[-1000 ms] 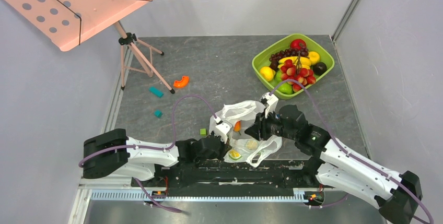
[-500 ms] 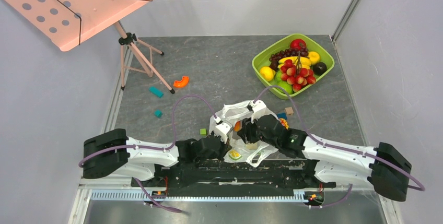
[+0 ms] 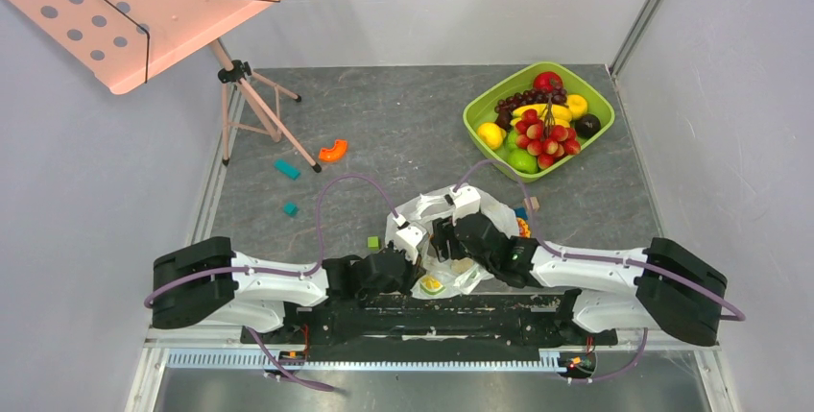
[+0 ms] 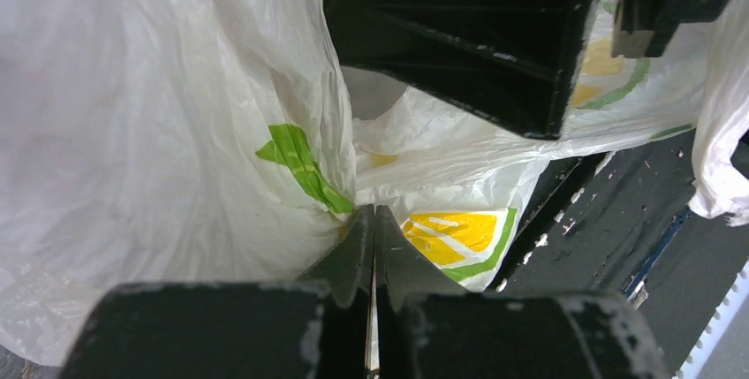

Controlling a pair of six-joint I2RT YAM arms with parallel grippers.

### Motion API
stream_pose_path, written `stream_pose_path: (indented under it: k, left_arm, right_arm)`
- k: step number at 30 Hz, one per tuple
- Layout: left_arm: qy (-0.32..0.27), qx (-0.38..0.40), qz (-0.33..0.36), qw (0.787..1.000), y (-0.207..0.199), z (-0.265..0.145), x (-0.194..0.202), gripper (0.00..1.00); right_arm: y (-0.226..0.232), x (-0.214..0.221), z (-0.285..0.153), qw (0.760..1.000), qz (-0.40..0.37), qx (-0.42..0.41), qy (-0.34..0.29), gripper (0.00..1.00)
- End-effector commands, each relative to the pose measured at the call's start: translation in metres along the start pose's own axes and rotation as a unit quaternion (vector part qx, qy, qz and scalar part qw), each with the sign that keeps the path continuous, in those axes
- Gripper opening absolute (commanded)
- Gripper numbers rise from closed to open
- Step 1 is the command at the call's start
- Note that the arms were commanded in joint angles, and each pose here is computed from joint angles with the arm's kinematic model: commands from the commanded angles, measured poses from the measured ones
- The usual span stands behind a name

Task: Take the fake fruits out of the plastic bag
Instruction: Take out the fake fruit from the plastic bag.

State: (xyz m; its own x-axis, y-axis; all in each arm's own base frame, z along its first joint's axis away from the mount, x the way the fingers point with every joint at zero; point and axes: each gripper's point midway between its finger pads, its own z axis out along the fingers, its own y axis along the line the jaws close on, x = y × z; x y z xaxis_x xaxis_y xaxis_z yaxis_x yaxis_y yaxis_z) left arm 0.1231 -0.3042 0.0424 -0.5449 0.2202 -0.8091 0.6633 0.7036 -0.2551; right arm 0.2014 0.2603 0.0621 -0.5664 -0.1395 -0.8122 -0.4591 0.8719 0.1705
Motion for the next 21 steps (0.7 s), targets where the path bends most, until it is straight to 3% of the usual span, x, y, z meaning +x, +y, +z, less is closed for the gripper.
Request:
stream_pose_path:
  k: [1,14,21]
  left_arm:
    - [-0.031,0.029,-0.039,0.998,-0.018,-0.005,-0.024,0.02]
    - [-0.028,0.032,-0.033,0.999,-0.019,-0.005,-0.022,0.02]
    - [-0.029,0.031,-0.035,0.998,-0.017,-0.006,-0.021,0.02]
  right_arm:
    - [0.002,-0.018,0.006,0.999,0.003,0.003,-0.054,0.7]
    - [0.0,-0.008,0.033,0.998,-0.012,0.02,-0.061,0.72]
    - [-0.005,0.002,0.045,0.998,-0.027,0.035,-0.054,0.63]
